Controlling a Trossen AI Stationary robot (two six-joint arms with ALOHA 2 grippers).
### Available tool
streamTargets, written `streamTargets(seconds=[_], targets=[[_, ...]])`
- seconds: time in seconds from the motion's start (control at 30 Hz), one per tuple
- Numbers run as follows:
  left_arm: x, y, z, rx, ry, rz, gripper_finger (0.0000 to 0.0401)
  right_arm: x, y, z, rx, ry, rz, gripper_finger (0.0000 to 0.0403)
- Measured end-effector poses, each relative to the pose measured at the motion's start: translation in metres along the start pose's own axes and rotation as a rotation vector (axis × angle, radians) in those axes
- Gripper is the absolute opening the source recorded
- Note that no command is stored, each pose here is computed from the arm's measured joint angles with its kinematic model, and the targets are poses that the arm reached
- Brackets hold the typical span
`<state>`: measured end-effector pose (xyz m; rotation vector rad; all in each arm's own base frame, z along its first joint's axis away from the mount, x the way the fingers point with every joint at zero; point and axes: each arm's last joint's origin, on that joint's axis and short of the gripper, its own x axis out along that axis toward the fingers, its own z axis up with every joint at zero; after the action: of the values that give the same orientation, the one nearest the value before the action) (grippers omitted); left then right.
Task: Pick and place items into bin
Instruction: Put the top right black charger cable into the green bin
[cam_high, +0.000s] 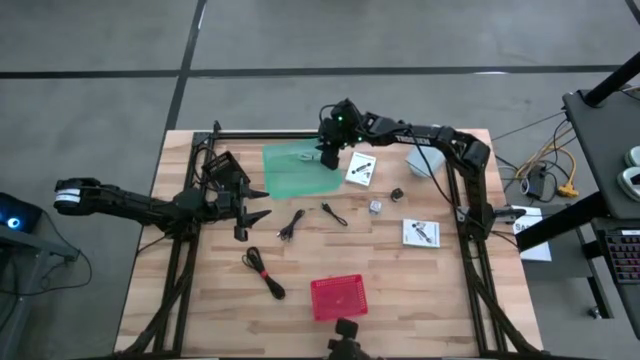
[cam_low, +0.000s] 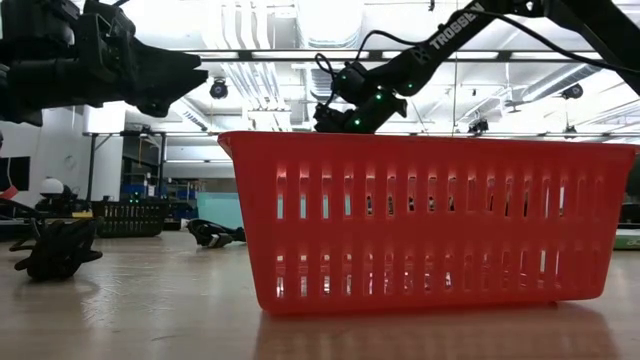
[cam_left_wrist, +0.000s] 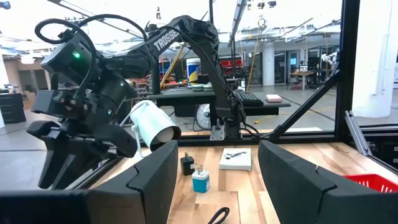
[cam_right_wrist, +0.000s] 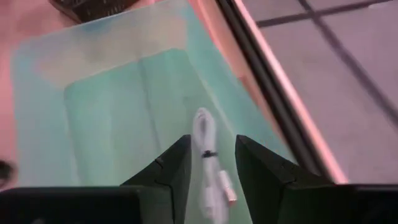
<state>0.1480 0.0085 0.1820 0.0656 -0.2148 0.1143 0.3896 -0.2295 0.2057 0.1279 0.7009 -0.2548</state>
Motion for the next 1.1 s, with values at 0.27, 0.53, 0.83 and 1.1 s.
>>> streamTargets(seconds=[0.27, 0.53, 0.83, 1.1], targets=[[0.000, 0.000, 0.000, 0.000, 0.000, 0.000, 0.0207, -0.008, 0.034, 0.001, -0.007, 0.087, 0.111, 0.0105], [0.000, 0.000, 0.000, 0.025, -0.001, 0.000, 0.0207, -0.023, 0.093, -0.001, -0.140, 0.209, 0.266, 0.0098], [0.000, 0.000, 0.000, 0.024, 0.001, 0.000, 0.0207, -0.026, 0.156, -0.014, -0.382, 0.297, 0.401, 0.0115], [0.000, 0.000, 0.000, 0.024, -0.002, 0.000, 0.0207, -0.030, 0.172, -0.029, -0.452, 0.408, 0.451, 0.0142]])
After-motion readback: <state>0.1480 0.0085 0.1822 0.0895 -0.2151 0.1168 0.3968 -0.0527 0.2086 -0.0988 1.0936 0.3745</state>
